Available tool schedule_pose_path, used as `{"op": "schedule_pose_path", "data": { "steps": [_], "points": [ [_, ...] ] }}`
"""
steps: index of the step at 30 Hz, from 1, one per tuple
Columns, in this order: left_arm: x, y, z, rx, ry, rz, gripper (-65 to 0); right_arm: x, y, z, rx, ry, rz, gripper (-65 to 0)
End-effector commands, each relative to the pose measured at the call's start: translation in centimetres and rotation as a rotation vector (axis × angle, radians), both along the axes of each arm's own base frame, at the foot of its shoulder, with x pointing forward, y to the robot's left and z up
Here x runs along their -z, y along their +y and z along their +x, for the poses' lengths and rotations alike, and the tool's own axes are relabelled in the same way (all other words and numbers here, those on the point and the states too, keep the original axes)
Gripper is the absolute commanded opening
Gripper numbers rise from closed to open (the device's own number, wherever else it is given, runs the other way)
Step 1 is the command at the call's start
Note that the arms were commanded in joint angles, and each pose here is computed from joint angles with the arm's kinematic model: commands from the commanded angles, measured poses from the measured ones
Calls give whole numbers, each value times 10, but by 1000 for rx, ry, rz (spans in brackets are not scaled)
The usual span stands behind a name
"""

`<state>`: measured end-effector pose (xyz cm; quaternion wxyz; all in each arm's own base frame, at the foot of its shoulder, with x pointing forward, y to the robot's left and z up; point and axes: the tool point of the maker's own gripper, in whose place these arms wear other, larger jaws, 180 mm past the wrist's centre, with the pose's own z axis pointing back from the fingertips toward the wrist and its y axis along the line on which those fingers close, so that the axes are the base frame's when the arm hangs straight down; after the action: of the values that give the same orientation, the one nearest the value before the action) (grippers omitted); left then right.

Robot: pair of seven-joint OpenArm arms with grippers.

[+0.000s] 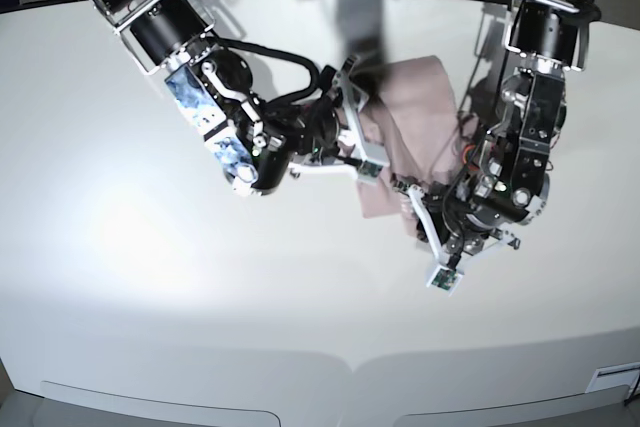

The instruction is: Fold the T-shirt properly

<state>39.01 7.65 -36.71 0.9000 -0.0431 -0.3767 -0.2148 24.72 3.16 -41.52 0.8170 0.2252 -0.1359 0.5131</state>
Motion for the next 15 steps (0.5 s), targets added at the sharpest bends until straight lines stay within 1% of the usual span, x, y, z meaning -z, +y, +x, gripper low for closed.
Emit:
{"op": "schedule_pose_path", "data": {
  "steps": [1,3,4,5,8,10,12,15],
  "points": [
    [-28,3,17,-2,-89,5,-526,-20,4,21,20,-73,48,-364],
    [-46,18,24,-35,-164,47,-531,-33,2,38,67,-125,89,-364],
    [-56,26,27,-54,-199,65,-544,-41,-1,45,93,-146,111,-364],
    [-67,33,29,-63,-234,74,-555,-49,-4,53,120,-168,131,-364],
    [-98,42,29,-53,-313,73,-556,-73,-15,73,197,-223,193,-364],
    [-110,49,26,-57,-329,73,-556,-90,-21,84,241,-258,238,-364],
    [-115,58,21,-79,-318,86,-556,-108,-31,96,285,-313,268,-364],
    [-114,77,11,-120,-296,127,-556,-134,-64,122,393,-446,262,-364]
  ]
}}
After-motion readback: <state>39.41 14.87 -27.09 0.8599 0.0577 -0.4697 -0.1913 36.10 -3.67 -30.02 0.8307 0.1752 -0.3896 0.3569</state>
